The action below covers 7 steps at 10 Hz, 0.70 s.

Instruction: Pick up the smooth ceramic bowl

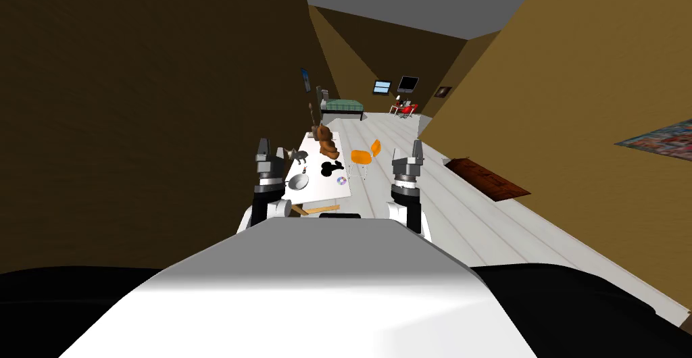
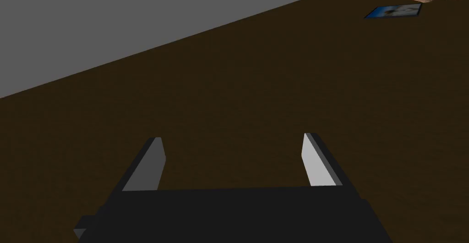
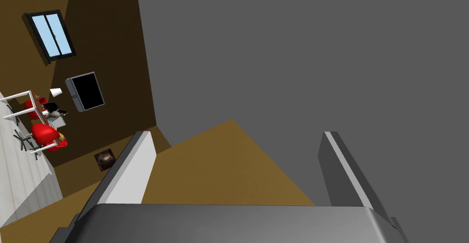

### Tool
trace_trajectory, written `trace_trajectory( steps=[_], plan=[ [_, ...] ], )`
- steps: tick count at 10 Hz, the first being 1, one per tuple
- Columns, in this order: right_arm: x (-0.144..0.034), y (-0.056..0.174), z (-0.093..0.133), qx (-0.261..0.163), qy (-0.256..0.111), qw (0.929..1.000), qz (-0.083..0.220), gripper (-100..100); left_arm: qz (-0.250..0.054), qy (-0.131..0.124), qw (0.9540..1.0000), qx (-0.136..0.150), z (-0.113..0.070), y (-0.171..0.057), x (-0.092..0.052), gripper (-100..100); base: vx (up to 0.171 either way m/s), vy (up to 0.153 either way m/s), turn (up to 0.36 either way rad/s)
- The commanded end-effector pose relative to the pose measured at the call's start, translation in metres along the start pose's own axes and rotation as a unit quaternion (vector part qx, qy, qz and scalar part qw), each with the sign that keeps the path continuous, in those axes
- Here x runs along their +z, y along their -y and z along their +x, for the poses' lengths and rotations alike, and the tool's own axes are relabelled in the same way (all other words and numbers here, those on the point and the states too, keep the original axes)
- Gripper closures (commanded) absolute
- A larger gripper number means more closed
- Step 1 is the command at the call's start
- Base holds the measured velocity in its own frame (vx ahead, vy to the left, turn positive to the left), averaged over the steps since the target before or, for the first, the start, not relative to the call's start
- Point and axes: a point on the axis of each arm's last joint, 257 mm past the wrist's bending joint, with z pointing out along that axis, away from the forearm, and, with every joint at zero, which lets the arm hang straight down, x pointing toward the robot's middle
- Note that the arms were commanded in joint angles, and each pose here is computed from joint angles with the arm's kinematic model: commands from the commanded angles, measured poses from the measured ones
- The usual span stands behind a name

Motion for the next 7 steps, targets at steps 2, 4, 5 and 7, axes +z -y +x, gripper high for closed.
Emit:
trace_trajectory(
  steps=[2,4,5,7],
  plan=[
    [0.0,0.0,0.0,0.0,0.0,1.0,0.0,0,-0.039,-0.012,0.999,0.019,-0.004,-0.034,0.0,-100,-0.031,0.004,-0.074],
    [0.0,0.0,0.0,0.0,0.0,1.0,0.0,0,-0.071,-0.017,0.9969,0.031,-0.01,-0.061,-0.002,-100,-0.034,0.005,-0.056],
    [0.0,0.0,0.0,0.0,0.0,1.0,0.0,0,-0.089,-0.019,0.9951,0.038,-0.015,-0.076,-0.003,-100,-0.03,0.003,-0.075],
    [0.0,0.0,0.0,0.0,0.0,1.0,0.0,0,-0.127,-0.02,0.9904,0.051,-0.026,-0.107,-0.005,-100,-0.029,-0.001,-0.071]
  ],
)
